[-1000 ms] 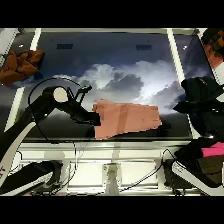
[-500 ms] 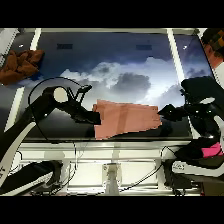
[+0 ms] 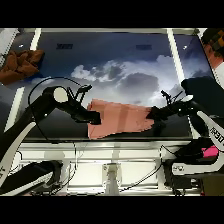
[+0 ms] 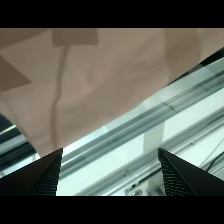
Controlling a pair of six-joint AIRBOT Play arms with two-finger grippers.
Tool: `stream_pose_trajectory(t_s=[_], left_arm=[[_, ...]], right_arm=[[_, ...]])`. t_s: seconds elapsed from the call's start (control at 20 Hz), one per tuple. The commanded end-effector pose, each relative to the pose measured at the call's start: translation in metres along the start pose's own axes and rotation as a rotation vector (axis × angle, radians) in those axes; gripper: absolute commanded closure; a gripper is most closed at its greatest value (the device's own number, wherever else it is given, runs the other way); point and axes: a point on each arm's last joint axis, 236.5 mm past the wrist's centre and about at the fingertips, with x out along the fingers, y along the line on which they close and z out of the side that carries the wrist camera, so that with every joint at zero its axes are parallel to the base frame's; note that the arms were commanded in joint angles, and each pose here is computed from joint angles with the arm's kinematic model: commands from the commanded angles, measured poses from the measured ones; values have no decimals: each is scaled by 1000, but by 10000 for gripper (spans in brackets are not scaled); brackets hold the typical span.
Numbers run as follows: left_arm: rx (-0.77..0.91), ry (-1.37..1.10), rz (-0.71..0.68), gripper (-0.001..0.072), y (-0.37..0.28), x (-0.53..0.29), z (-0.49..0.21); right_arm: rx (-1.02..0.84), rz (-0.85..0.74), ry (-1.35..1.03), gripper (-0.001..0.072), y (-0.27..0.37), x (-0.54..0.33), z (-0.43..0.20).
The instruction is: Fold the clothes and pants, and hang the long-sleeved shirts on hangers.
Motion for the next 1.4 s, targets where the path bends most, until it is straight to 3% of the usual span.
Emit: stream_pose_trajectory(t_s=[0.0,0.2,0.45,0.5,0.65,0.85,1.05,1.25,1.35], left_arm=[[13,-98,-5,40,-2,-3,23],[30,-340,-21,40,-10,-28,72],[66,-679,-46,44,-27,-99,122],[70,-737,-51,82,-30,-113,127],[90,-862,-61,93,-38,-149,133],[148,-924,5,93,-34,-174,127],[195,-968,59,92,-32,-191,122],[206,-989,72,93,-32,-197,122],[207,-989,73,92,-31,-197,123]], right_arm=[[-96,41,-19,678,35,-6,19],[-306,-42,-253,694,80,-84,87],[-396,-449,-709,695,90,-253,165],[-366,-519,-786,695,83,-286,171],[-177,-665,-964,695,43,-378,169],[181,-800,-1008,696,-44,-454,109],[721,-880,-850,697,-128,-465,-10],[895,-1066,-575,697,-155,-471,-107],[965,-1076,-564,696,-160,-474,-126]])
